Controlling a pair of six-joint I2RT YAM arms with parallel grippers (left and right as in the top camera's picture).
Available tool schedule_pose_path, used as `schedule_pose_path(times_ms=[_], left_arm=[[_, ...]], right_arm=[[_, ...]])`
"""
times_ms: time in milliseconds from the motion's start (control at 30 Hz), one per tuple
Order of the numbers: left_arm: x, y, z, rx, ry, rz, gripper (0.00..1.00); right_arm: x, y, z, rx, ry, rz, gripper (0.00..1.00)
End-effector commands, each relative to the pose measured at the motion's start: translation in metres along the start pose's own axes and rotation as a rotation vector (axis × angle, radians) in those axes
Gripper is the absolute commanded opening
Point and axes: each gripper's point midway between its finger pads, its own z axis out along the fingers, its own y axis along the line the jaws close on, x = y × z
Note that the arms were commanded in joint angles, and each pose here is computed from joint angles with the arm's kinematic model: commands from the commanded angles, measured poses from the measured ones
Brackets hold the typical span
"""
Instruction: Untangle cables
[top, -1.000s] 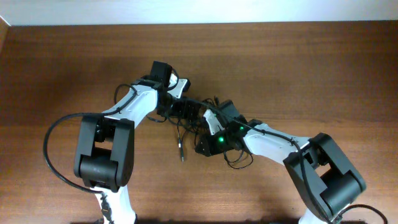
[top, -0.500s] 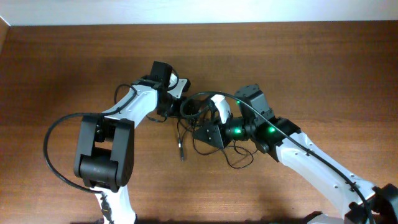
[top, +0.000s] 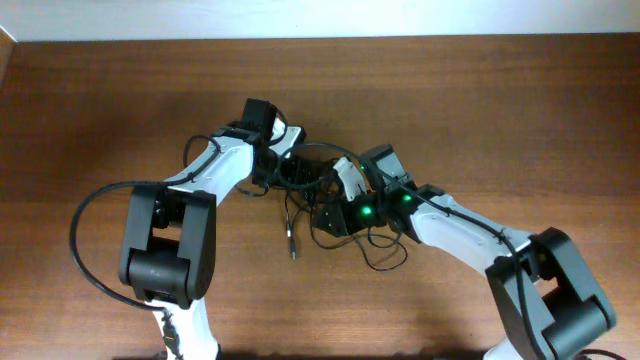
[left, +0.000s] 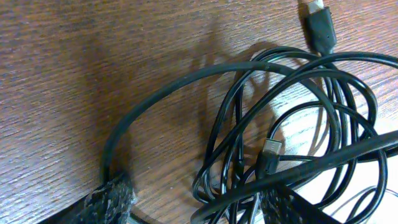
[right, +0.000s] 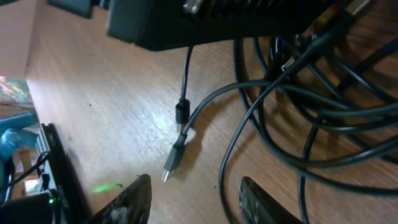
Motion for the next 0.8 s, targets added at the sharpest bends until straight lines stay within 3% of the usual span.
schedule_pose_path(times_ms=[0, 167, 433, 767], left_arm=[[0.014, 0.014, 0.011, -0.039, 0.047, -0.021, 0.68], [0.014, 0.014, 0.011, -0.039, 0.047, -0.021, 0.68], [0.014, 0.014, 0.011, -0.039, 0.047, -0.021, 0.68], [0.014, 0.014, 0.011, -0.039, 0.047, -0.021, 0.68]], right_arm=[[-0.006, -0.017, 0.005, 0.102, -0.037, 0.067, 0.47], [-0.006, -0.008, 0.026, 0.120, -0.056, 0.048, 0.52], [-0.009, -0.039, 0.047, 0.212, -0.102, 0.122, 0.52], [0.003, -0.066, 0.062, 0.410, -0.122, 0.092, 0.25]])
